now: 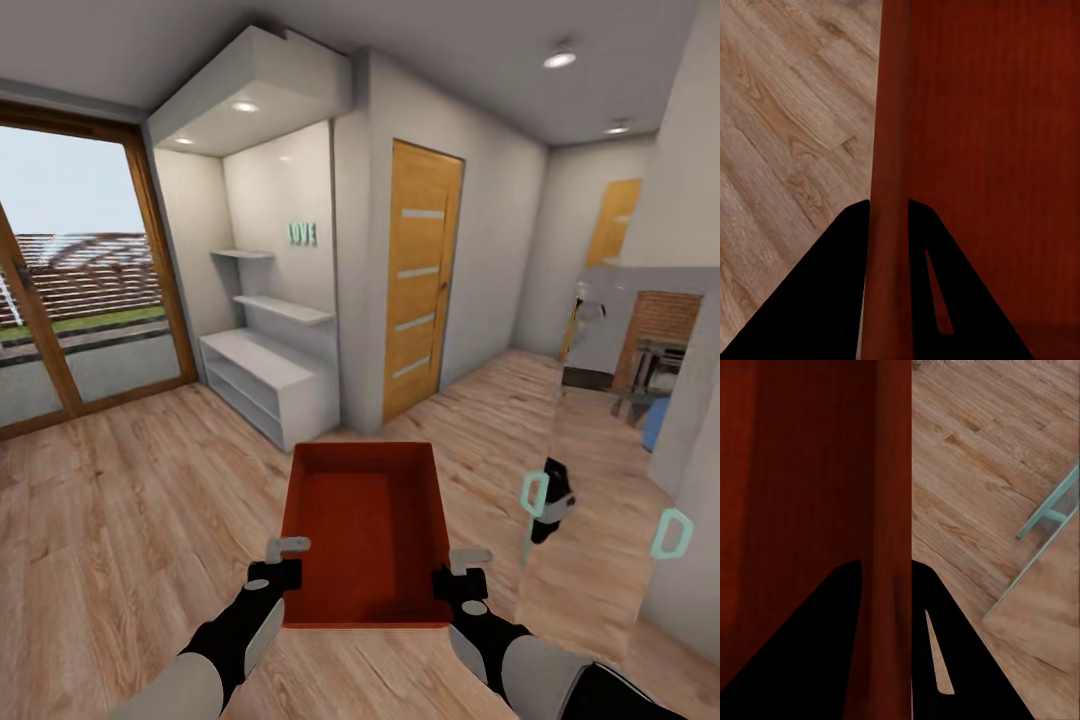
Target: Move the two storage containers from the living room to the garage. In the garage, place one container on the floor and stack the other container on top of it (either order is fine).
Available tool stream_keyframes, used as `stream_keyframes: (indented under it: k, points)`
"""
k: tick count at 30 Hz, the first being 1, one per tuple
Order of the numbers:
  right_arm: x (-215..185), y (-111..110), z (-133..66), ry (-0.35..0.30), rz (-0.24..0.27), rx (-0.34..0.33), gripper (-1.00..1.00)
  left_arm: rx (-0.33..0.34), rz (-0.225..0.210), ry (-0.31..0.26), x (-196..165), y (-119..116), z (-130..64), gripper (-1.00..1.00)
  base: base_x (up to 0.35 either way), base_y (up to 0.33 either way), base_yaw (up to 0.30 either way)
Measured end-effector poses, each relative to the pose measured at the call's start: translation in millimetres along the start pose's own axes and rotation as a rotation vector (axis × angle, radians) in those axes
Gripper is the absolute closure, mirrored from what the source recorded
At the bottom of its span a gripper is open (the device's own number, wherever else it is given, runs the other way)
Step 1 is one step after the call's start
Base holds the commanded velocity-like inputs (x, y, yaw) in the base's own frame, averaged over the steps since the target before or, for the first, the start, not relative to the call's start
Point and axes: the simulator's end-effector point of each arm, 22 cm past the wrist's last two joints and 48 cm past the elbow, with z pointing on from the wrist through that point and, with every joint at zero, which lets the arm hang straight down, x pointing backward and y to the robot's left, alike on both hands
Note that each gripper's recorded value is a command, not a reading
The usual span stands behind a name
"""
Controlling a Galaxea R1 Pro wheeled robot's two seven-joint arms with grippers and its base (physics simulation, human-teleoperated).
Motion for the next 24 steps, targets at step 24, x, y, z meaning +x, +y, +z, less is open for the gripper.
stream_keyframes:
  k: [24]
  points:
    - [0.0, -0.1, 0.0, 0.0, 0.0, 0.0, 1.0, 0.0, 0.0, 0.0, -0.1, -0.1, 0.0, 1.0, 0.32, 0.123, -0.043]
